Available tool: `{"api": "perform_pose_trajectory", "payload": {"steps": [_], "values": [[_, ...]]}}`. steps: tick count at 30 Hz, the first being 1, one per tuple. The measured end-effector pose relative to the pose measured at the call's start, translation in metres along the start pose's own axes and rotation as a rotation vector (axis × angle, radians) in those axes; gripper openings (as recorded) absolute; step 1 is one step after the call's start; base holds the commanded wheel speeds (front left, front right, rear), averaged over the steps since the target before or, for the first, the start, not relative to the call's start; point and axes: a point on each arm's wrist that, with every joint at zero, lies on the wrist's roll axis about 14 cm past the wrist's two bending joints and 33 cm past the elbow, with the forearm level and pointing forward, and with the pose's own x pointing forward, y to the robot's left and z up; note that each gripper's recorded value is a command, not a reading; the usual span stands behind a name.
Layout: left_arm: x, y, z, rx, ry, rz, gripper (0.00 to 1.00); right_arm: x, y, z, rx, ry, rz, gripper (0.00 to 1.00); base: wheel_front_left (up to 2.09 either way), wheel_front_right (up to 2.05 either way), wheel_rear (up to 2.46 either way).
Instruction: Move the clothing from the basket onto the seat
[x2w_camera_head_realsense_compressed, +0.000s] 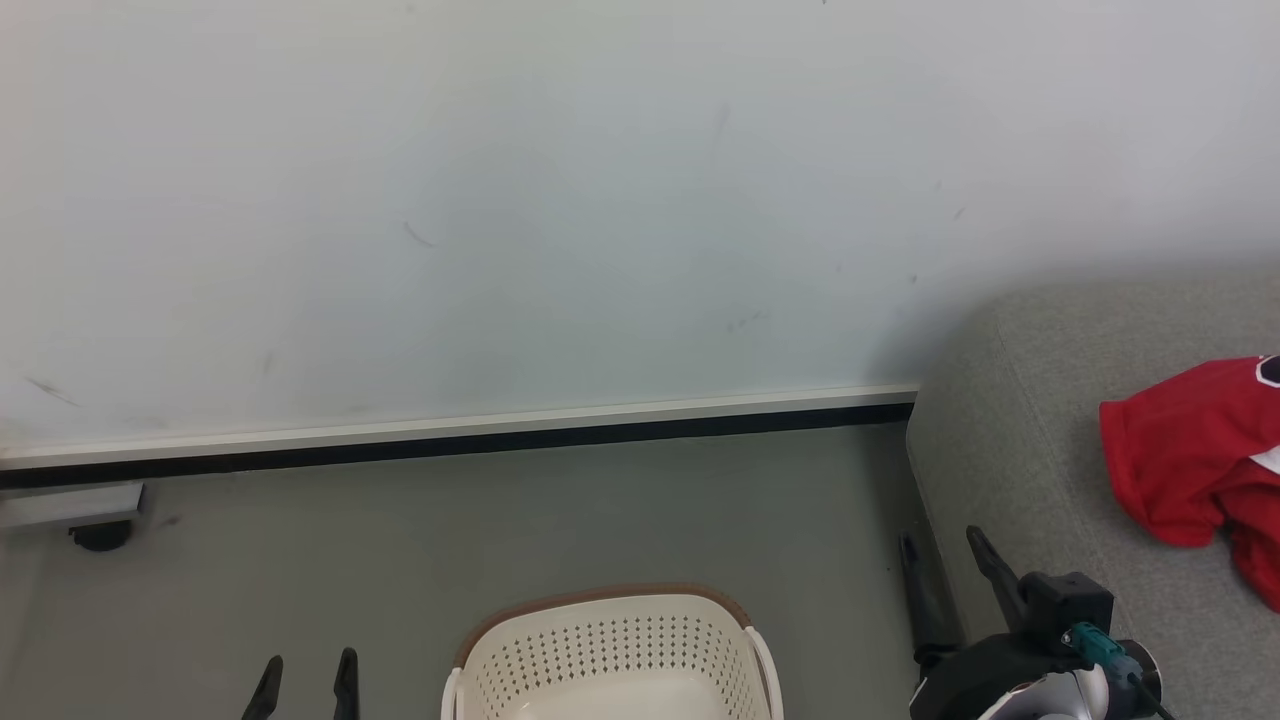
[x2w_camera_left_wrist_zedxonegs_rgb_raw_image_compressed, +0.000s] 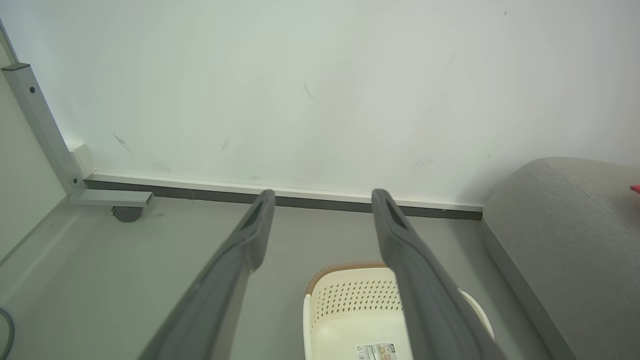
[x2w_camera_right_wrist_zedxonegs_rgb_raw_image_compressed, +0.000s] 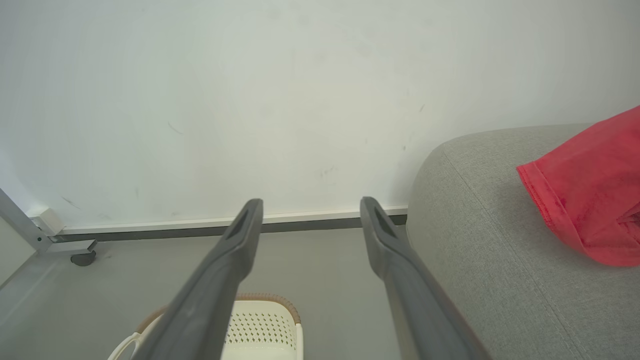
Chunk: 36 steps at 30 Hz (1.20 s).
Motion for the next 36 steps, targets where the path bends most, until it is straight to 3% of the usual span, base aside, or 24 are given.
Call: {"api": "perform_pose_trajectory", "payload": {"steps": [20,21,29,36], "values": [[0.003,0.001,0.003,0.000,-0.012,0.007,1.00,-0.006,0.009,0.002,0.006,-0.013,0.026,1.00,0.00,0.00,0.00],[0.003,0.002,0.003,0.001,-0.013,0.010,0.00,-0.006,0.009,0.002,0.005,-0.014,0.026,0.00,0.00,0.00,0.00],[-0.010,0.003,-0.028,-0.039,0.093,0.030,0.00,-0.027,0.006,-0.039,0.063,0.113,-0.008,0.00,0.00,0.00,0.00],[-0.010,0.004,-0.033,-0.171,0.123,0.053,0.00,-0.025,-0.008,-0.032,0.205,0.097,-0.076,0.00,0.00,0.00,0.00]]}}
